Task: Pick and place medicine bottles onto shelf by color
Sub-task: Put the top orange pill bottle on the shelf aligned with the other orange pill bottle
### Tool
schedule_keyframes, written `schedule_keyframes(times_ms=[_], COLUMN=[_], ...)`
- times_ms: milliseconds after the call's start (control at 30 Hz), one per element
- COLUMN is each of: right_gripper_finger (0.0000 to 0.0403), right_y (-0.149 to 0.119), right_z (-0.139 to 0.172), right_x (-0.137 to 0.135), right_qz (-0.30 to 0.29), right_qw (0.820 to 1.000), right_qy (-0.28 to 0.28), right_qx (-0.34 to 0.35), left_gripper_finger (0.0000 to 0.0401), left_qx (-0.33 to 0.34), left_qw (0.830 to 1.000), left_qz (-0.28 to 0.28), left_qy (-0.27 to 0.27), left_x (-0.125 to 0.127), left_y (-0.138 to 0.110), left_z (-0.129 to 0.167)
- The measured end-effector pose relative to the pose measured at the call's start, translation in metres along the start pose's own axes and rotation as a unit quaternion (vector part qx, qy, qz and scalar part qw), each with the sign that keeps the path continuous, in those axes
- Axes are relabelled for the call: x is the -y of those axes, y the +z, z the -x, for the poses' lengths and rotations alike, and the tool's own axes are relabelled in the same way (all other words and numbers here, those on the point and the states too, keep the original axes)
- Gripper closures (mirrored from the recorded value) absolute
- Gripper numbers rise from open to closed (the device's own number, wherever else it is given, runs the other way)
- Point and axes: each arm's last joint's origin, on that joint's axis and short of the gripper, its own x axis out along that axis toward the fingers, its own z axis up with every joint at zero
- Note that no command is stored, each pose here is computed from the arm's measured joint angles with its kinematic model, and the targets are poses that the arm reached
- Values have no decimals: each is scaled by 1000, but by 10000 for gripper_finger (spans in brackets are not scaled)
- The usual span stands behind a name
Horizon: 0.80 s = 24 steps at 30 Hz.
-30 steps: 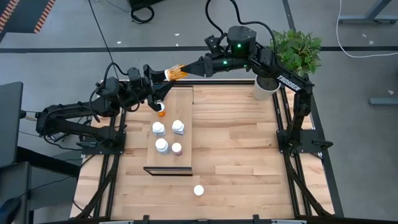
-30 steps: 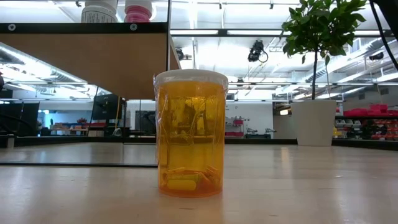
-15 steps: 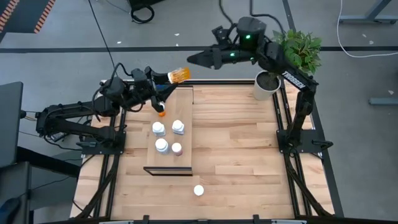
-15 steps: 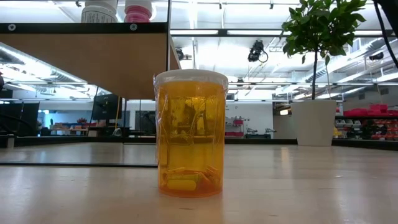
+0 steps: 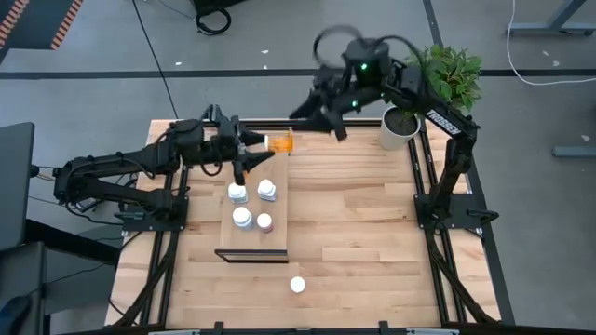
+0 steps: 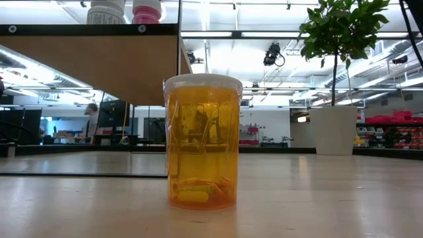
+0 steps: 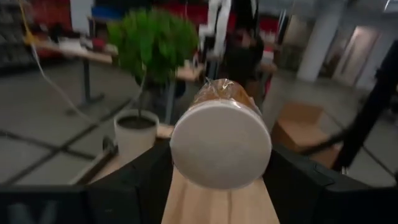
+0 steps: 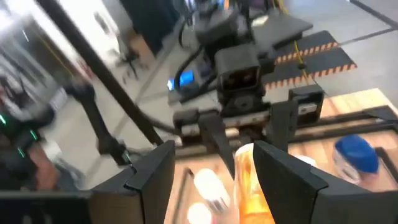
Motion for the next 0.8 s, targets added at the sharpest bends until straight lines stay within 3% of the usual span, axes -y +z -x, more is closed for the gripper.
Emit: schedule_keyframes(times_ms=[167,400,600,800], right_gripper_finger=[179,179,179,179], right_y=[-12,-40,-41,-42], right_z=[-8,-31,-37,-37], right_x=[-10,-9,-7,-1], right_qz=[52,39,71,77], right_qw=[997,987,983,979], right_qy=[-25,-59,-91,-119], right_qx=[-41,-145,-144,-147], left_gripper_finger=[169,176,175,178], left_qx=[-54,-95,-182,-251], left_qw=[999,995,982,965], left_qz=[1,-27,-41,-74], left_qy=[-7,-9,0,0], left_x=[-1,-1,1,5], left_y=[-10,-14,-4,21], left_z=[1,2,-2,-21])
